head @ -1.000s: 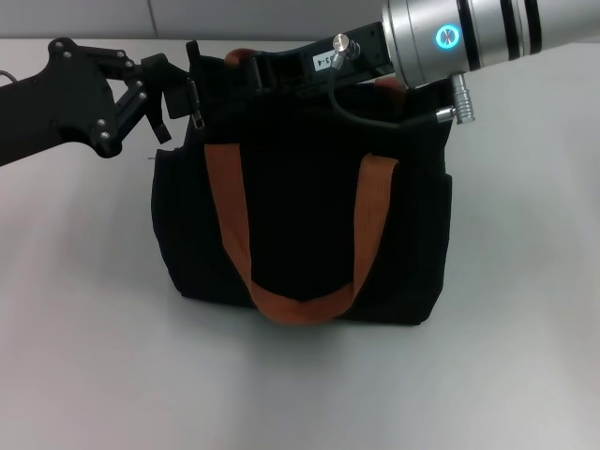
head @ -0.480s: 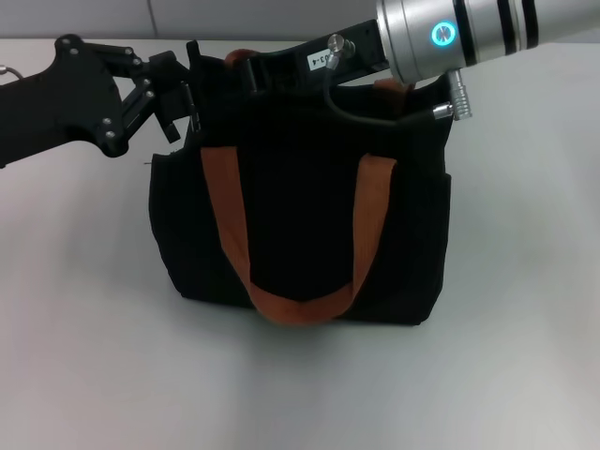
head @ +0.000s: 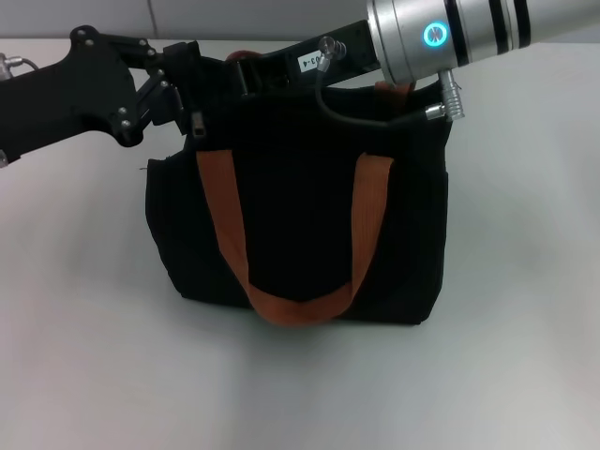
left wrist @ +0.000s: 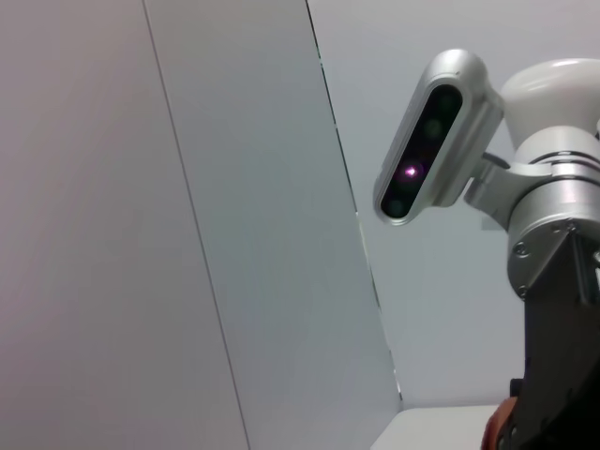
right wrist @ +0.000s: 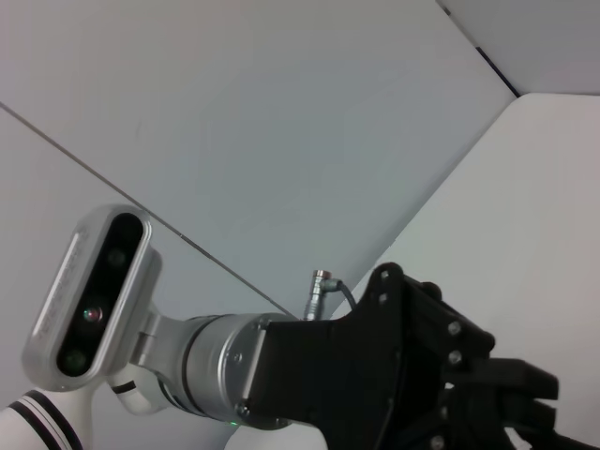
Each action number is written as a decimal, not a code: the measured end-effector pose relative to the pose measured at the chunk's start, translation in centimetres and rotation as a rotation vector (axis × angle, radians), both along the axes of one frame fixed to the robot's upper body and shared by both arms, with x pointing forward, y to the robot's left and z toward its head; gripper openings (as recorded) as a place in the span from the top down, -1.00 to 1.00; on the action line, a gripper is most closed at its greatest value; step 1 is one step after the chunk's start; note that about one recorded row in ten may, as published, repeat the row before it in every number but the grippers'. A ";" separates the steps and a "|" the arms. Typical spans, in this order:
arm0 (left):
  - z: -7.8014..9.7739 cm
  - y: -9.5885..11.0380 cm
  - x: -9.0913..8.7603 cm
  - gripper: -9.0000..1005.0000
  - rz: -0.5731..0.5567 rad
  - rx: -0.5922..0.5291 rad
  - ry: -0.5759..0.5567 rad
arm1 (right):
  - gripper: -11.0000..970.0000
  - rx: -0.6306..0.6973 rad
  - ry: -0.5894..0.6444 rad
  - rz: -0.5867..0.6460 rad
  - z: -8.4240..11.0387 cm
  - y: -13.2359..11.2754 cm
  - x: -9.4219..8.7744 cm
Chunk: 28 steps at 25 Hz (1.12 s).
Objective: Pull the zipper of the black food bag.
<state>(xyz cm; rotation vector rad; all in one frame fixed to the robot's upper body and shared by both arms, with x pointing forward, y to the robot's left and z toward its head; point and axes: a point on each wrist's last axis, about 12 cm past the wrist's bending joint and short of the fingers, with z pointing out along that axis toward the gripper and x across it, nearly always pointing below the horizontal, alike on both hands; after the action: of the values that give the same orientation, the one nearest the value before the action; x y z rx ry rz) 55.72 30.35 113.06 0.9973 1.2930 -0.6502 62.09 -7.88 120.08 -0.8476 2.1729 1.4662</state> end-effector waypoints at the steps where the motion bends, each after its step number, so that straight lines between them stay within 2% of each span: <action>1: -0.1 0.0 0.0 0.92 0.004 0.001 0.002 | -0.55 0.002 -0.001 0.000 0.0 0.0 0.0; 18: -0.4 0.8 -0.6 0.92 0.030 -0.004 0.015 | -0.53 -0.002 -0.001 -0.020 -0.5 -0.5 0.1; 24: -0.4 0.7 -0.7 0.92 0.024 -0.007 0.013 | -0.17 -0.006 0.005 -0.029 -0.7 -0.5 0.2; 28: -0.4 0.7 -0.8 0.92 0.021 -0.009 0.012 | 0.22 -0.015 0.001 -0.038 -0.9 -0.4 0.3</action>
<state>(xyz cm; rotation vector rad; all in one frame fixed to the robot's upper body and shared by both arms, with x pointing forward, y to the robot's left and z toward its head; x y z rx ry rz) 54.97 31.06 112.65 0.9724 1.3086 -0.6461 62.37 -8.33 119.20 -0.8069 2.1910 1.4342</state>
